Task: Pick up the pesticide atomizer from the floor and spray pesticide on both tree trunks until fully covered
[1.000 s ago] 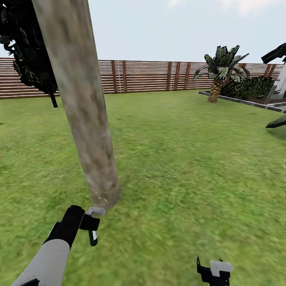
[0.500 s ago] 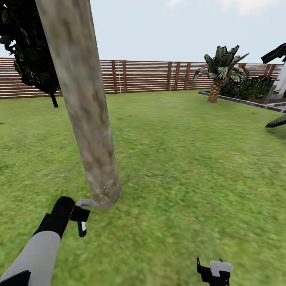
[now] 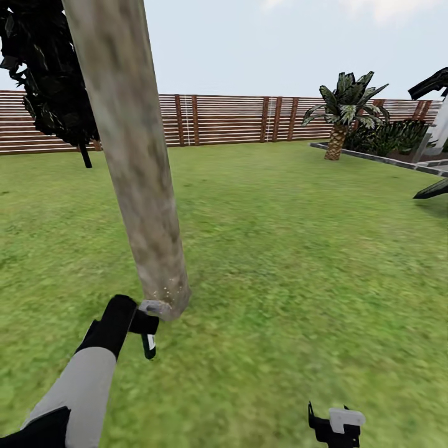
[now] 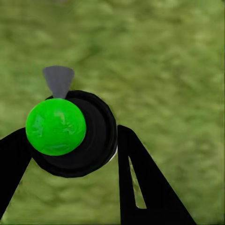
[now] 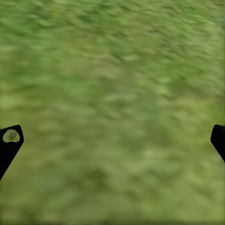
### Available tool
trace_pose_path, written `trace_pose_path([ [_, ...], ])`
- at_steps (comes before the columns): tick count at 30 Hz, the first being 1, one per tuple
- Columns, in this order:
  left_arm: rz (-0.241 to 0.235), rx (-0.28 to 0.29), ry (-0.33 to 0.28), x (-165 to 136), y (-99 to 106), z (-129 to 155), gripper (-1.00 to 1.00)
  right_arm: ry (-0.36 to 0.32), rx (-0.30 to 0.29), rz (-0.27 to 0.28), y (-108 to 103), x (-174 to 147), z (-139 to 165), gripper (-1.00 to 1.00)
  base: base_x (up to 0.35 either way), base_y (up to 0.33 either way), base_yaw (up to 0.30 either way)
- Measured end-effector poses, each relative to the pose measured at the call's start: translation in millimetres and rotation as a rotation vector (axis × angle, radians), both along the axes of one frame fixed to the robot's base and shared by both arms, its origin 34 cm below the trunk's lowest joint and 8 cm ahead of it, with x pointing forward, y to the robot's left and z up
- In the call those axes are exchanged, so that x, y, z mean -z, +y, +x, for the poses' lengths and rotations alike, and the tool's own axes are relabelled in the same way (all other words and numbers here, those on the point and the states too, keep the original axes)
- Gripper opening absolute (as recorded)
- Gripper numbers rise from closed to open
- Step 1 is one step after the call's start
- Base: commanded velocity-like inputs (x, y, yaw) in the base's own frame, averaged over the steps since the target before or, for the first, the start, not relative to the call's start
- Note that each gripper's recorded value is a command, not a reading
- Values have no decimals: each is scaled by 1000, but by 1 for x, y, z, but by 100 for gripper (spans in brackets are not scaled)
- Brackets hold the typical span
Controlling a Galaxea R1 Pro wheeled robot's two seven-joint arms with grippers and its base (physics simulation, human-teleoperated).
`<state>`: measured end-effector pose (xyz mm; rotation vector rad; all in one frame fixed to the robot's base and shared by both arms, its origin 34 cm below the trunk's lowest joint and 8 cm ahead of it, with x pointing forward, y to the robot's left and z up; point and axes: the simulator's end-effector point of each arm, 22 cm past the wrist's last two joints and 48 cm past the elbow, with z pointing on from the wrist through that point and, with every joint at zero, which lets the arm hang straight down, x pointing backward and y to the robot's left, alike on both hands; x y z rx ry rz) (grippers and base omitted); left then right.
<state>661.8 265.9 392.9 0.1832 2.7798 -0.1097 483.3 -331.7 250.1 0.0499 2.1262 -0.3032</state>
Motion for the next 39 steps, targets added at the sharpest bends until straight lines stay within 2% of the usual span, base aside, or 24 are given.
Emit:
trace_pose_path([
  [4,66,-55,-8,-8,63,2,-100,-1,0,0,0,0,0,100,0,0,0],
  [6,72,-66,-8,-9,72,2,-100,-1,0,0,0,0,0,100,0,0,0],
  [7,69,-67,-8,-9,72,2,-100,0,0,0,0,0,0,100,0,0,0],
  [9,46,-54,-8,-8,55,3,-100,0,0,0,0,0,0,100,0,0,0],
  [13,20,41,-8,-19,-13,15,-100,0,0,0,0,0,0,100,0,0,0],
  [14,26,44,-2,-23,-16,17,-100,0,0,0,0,0,0,100,0,0,0],
  [17,37,39,0,-28,-13,20,-100,0,0,0,0,0,0,100,0,0,0],
  [20,64,15,-28,-41,7,28,-100,0,0,0,0,0,0,100,0,0,0],
  [21,75,5,-31,-42,17,29,-100,0,0,0,0,0,0,100,0,0,0],
  [23,123,-34,-40,-49,59,30,-100,0,0,0,0,0,0,100,0,0,0],
  [25,115,-47,-44,-52,66,32,-100,0,0,0,0,0,0,100,0,0,0],
  [27,98,-42,-43,-53,63,32,-100,0,0,0,0,0,0,100,0,0,0],
  [28,59,-25,-37,-52,48,31,-100,0,0,0,0,0,0,100,0,0,0],
  [33,-9,27,-38,-56,-4,36,-100,0,0,0,0,0,0,100,0,0,0],
  [36,-3,32,-47,-62,-6,40,-100,0,0,0,0,0,0,100,0,0,0],
  [39,18,21,-50,-64,8,42,-100,0,0,0,0,0,0,100,0,0,0],
])
